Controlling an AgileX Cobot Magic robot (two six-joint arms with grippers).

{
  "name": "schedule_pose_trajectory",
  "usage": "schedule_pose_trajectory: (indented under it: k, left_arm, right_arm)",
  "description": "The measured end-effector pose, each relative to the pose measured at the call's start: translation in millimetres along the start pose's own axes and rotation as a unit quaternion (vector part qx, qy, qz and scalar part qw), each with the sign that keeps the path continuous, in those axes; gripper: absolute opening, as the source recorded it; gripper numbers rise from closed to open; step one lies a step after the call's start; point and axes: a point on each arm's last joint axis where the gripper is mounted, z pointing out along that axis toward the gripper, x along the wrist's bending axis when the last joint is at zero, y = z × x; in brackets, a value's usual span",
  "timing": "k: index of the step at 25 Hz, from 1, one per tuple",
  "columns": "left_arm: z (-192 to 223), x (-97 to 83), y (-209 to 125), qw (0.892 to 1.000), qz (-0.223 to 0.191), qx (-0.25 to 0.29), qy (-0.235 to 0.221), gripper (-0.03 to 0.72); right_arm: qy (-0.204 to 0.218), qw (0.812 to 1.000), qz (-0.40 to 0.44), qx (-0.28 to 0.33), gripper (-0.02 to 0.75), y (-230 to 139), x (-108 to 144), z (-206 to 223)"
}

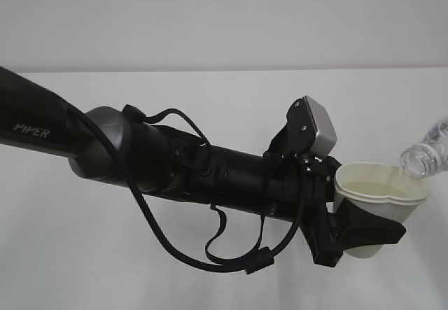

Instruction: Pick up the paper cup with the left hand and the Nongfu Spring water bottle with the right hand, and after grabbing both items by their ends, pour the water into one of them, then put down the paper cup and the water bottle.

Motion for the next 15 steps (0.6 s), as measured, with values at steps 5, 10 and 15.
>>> schedule_pose_trajectory:
  k: [5,10,15]
  left_arm:
    - [0.0,0.0,0.0,1.000,0.000,0.000,0.000,0.414]
    - [0.0,0.0,0.0,1.000,0.000,0.000,0.000,0.414]
    - [0.0,0.0,0.0,1.000,0.000,0.000,0.000,0.414]
  right_arm:
    - [0.000,1.000,-0.001,0.000,0.402,0.0,0.0,0.0]
    - [0.000,1.000,-0.001,0.001,0.402,-0.2,0.0,0.0]
    - [0.000,1.000,-0.002,0.001,0.402,-0.2,0.0,0.0]
